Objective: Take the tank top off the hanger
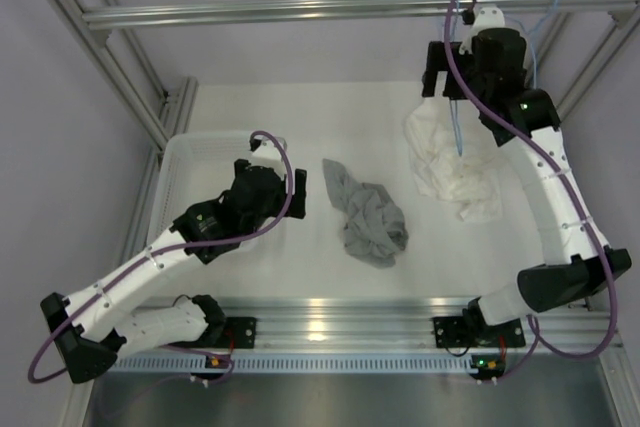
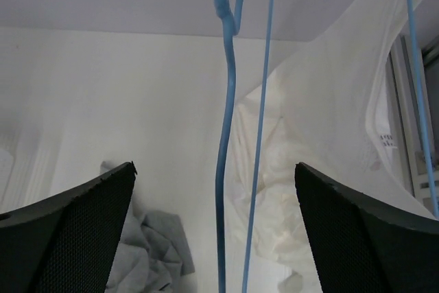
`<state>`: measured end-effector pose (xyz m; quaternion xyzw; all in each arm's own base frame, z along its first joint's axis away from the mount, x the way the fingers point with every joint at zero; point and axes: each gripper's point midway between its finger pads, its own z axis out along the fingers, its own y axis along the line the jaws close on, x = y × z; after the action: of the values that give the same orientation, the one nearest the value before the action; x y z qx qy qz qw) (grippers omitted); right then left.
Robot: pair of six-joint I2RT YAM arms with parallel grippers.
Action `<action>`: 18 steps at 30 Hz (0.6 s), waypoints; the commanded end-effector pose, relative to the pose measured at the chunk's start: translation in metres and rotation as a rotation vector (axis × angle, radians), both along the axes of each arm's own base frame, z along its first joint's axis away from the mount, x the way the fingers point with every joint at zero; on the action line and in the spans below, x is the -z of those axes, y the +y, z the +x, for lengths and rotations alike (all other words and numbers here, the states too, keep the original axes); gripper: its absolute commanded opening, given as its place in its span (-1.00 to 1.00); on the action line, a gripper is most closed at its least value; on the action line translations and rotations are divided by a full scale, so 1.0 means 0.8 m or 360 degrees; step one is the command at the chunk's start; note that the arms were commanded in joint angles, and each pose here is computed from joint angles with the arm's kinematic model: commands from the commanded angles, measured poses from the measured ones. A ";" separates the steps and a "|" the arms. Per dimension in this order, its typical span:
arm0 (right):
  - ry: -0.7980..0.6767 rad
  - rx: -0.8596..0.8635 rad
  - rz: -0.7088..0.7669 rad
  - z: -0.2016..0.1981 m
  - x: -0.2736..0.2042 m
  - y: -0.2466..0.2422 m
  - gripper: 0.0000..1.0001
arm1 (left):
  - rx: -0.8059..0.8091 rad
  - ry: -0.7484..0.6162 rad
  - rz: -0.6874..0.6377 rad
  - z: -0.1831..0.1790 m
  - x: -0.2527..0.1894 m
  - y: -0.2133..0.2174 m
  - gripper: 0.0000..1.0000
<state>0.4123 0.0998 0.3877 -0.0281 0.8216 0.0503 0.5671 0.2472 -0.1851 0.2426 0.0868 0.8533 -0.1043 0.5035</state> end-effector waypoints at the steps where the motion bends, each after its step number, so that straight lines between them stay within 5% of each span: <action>1: -0.0182 -0.0036 0.0079 -0.029 -0.052 -0.003 0.99 | -0.0036 -0.0080 -0.0082 0.006 -0.021 0.000 0.98; 8: -0.0297 0.0021 0.0152 -0.112 -0.067 -0.032 0.99 | -0.0009 -0.0055 -0.0146 0.008 -0.026 -0.014 0.98; 12: -0.0373 0.0112 0.0225 -0.194 -0.050 -0.066 0.99 | 0.0330 0.0068 -0.0241 0.003 -0.021 -0.092 0.98; 18: -0.0278 0.0061 0.0188 -0.264 0.008 -0.080 0.99 | 0.0686 0.0264 0.0056 0.020 0.076 -0.227 0.98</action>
<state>0.2114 0.0387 0.4051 0.0198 0.7414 0.0927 0.6643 0.2637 -0.3191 0.2020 0.2031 0.8692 -0.1642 0.4199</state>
